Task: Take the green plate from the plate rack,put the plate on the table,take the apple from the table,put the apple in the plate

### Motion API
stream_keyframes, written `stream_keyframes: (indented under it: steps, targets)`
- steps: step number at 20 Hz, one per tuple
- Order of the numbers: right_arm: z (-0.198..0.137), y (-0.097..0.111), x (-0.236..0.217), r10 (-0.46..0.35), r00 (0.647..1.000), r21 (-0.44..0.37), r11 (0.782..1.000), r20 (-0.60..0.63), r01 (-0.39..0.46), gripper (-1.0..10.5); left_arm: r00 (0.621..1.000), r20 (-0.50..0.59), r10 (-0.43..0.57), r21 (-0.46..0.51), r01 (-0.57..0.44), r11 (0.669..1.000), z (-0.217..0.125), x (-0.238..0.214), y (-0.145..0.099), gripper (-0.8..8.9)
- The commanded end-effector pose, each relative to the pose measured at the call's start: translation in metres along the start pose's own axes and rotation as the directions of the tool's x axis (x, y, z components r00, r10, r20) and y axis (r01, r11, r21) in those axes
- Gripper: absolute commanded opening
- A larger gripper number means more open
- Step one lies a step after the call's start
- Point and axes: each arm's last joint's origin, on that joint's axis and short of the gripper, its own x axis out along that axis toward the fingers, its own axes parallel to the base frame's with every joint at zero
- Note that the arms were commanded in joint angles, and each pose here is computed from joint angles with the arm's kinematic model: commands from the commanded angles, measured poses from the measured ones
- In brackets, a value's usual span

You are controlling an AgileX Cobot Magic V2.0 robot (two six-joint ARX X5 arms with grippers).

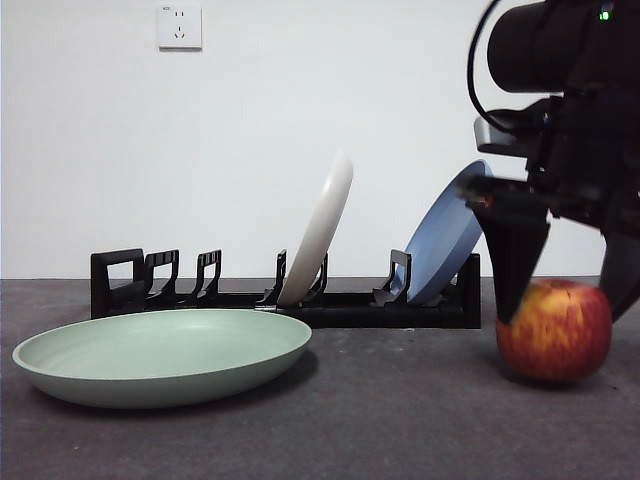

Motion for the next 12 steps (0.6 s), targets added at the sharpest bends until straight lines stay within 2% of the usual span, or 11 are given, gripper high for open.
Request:
stream_keyframes:
  steps: [1,3,6,9,12]
  targets:
    - [0.017,0.019,-0.021,0.090,0.994,-0.053,0.995,0.054,-0.087,-0.1,1.000,0.001,-0.004,-0.014,0.004,1.000,-0.001,0.000,0.002,2.82]
    - [0.030,0.044,-0.047,0.204,0.974,-0.125,0.974,0.100,-0.191,-0.1,1.000,-0.004,-0.009,-0.012,0.008,1.000,-0.001,0.001,0.002,2.82]
    - [0.040,0.086,-0.081,0.314,0.931,-0.255,0.931,0.189,-0.262,-0.1,1.000,-0.007,-0.014,-0.010,0.014,1.000,-0.001,0.001,0.003,2.82]
    - [0.045,0.122,-0.096,0.378,0.897,-0.342,0.894,0.227,-0.290,-0.1,1.000,-0.007,-0.014,-0.010,0.014,1.000,-0.001,0.001,0.003,2.82]
    - [0.056,0.150,-0.087,0.397,0.895,-0.382,0.874,0.203,-0.301,-0.1,1.000,-0.008,-0.015,-0.016,0.015,1.000,-0.001,0.001,0.003,2.82]
